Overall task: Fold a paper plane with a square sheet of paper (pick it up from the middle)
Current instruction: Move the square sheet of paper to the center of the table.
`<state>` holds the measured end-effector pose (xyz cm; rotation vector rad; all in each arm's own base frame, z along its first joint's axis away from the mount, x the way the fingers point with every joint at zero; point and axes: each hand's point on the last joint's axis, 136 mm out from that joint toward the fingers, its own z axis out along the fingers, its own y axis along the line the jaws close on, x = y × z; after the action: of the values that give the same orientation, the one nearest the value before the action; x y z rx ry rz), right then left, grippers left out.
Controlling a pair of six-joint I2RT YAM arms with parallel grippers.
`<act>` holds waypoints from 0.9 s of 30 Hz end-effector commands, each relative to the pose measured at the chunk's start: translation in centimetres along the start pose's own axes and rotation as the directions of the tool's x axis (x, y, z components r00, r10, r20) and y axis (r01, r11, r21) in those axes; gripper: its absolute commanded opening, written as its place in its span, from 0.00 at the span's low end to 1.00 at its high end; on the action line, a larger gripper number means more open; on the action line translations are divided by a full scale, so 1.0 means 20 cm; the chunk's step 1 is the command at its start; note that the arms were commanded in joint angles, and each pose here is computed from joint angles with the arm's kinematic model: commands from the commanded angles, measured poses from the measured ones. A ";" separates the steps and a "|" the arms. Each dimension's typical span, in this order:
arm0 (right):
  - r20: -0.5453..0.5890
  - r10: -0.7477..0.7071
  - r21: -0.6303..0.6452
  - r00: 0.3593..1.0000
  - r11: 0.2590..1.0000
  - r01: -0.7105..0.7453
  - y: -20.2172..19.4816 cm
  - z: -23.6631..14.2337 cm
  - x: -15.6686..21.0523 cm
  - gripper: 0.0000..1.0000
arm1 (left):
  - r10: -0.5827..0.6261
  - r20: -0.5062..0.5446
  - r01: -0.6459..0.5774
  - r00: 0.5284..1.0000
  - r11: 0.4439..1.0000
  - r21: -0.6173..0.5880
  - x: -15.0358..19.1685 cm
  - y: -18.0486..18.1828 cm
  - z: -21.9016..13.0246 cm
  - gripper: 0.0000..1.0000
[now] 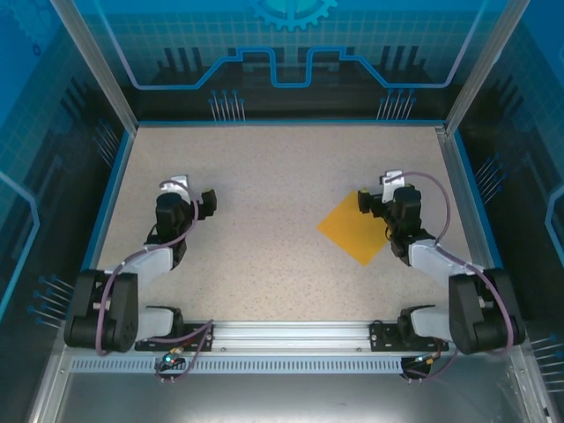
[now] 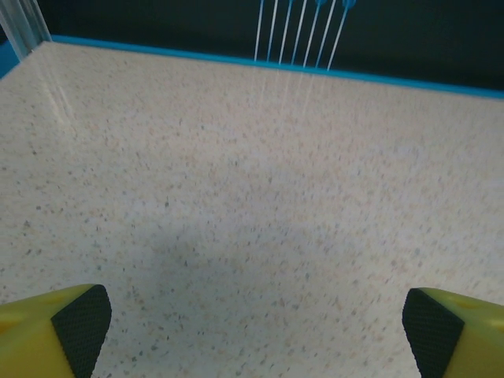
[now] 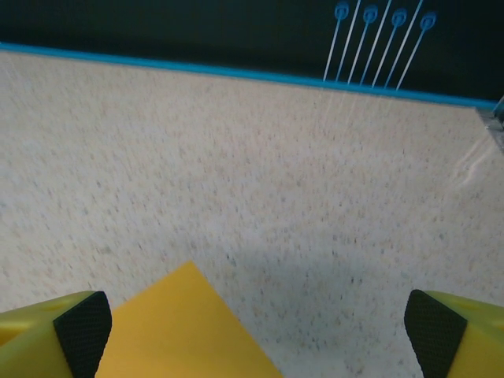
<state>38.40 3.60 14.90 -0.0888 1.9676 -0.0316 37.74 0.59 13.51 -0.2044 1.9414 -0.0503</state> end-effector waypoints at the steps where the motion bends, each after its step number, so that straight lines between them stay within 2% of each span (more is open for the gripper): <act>1: -0.191 0.105 0.048 0.976 0.994 -0.098 0.00 -0.07 0.03 1.00 | -0.068 -0.088 0.065 0.994 0.997 -0.038 -0.02 0.00 -0.05 0.98; 4: -0.285 0.166 0.028 0.944 0.986 -0.165 0.08 -0.08 0.03 0.99 | -0.099 -0.163 0.089 0.982 0.994 -0.068 -0.07 -0.02 -0.07 0.99; 7: -0.361 0.214 0.029 0.908 0.975 -0.219 0.20 -0.07 0.05 1.00 | -0.142 -0.193 0.140 0.971 0.990 -0.027 -0.11 -0.08 -0.09 0.99; 10: -0.486 0.289 0.057 0.825 0.952 -0.300 0.31 -0.06 0.12 0.99 | -0.186 -0.208 0.200 0.960 0.978 0.050 -0.13 -0.16 -0.09 0.98; 13: -0.575 0.367 0.131 0.731 0.924 -0.360 0.40 -0.04 0.22 1.00 | -0.222 -0.235 0.245 0.946 0.967 0.071 -0.14 -0.20 -0.08 0.98; 16: -0.617 0.427 0.177 0.661 0.894 -0.412 0.46 0.01 0.31 0.99 | -0.241 -0.294 0.265 0.925 0.963 0.044 -0.13 -0.20 -0.06 0.99; 19: -0.654 0.441 0.188 0.615 0.882 -0.433 0.50 0.06 0.36 0.99 | -0.211 -0.355 0.253 0.911 0.965 0.073 -0.11 -0.25 -0.05 0.98; 27: -0.691 0.448 0.230 0.567 0.880 -0.415 0.52 0.18 0.44 0.99 | -0.196 -0.417 0.275 0.887 0.952 0.137 -0.08 -0.33 -0.01 0.99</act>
<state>37.70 13.36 5.16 0.4695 2.7221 0.2548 38.92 -4.32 15.82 -0.3356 2.2578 -0.3997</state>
